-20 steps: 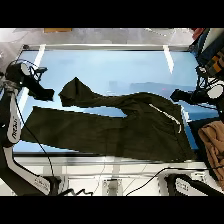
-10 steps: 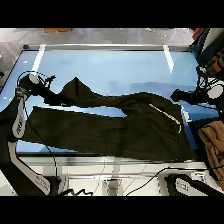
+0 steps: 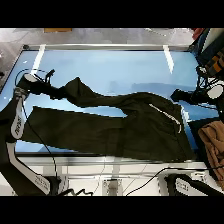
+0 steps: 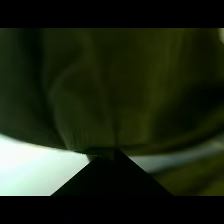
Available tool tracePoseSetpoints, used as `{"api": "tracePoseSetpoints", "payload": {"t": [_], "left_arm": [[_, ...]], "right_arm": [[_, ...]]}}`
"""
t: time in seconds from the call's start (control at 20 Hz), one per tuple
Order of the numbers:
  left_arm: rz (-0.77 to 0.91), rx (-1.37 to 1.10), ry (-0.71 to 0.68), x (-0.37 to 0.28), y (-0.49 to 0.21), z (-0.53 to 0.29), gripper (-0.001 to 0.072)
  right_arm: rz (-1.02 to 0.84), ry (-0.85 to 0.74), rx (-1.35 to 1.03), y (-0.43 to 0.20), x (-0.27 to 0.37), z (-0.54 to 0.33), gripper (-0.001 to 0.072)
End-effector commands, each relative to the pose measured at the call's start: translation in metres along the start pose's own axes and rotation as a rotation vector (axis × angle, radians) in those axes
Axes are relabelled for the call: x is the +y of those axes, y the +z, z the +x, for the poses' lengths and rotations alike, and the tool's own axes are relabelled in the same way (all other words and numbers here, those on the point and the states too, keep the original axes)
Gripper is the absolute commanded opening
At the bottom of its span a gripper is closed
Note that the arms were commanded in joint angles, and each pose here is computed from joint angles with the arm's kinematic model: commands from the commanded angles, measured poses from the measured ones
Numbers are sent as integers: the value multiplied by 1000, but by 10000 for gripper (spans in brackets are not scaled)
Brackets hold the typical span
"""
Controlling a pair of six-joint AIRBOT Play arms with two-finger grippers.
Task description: Fold the clothes and pants, and hang the long-sleeved shirts on hangers.
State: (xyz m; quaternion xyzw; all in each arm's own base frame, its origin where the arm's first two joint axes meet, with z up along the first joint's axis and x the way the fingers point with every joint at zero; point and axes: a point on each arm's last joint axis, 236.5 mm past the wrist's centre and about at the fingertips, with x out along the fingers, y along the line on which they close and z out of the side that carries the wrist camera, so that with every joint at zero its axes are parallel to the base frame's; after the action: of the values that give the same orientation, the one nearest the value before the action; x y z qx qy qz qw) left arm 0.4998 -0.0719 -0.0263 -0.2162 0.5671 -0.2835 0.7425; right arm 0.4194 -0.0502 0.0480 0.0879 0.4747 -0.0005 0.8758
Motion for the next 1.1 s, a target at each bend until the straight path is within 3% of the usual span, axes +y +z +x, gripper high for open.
{"api": "tracePoseSetpoints", "payload": {"t": [0.0, 0.1, 0.15, 0.25, 0.35, 0.55, 0.75, 0.85, 1.05], "left_arm": [[291, -185, -665, -155, 11, -92, 18], [318, -373, -899, -192, 28, -169, 17], [317, -469, -941, -194, 38, -199, 16], [267, -642, -867, -174, 66, -235, 14], [180, -776, -628, -130, 98, -246, 13], [-148, -875, 12, 1, 130, -241, 12], [-651, -644, 583, 130, 47, -212, 13], [-710, -497, 714, 149, 9, -198, 14], [-440, -337, 757, 126, 1, -198, 14]], "right_arm": [[0, 0, 0, 0, 0, 0, 694], [0, 1, 3, 0, 0, 0, 694], [0, 2, 6, -1, 1, 0, 694], [0, 3, 14, -3, 1, 0, 694], [0, 6, 27, -6, 2, 0, 694], [0, 8, 35, -8, 2, 0, 694], [1, 8, 33, -8, 2, 0, 694], [1, 7, 33, -8, 2, 0, 694], [0, 6, 30, -7, 2, 0, 694]]}}
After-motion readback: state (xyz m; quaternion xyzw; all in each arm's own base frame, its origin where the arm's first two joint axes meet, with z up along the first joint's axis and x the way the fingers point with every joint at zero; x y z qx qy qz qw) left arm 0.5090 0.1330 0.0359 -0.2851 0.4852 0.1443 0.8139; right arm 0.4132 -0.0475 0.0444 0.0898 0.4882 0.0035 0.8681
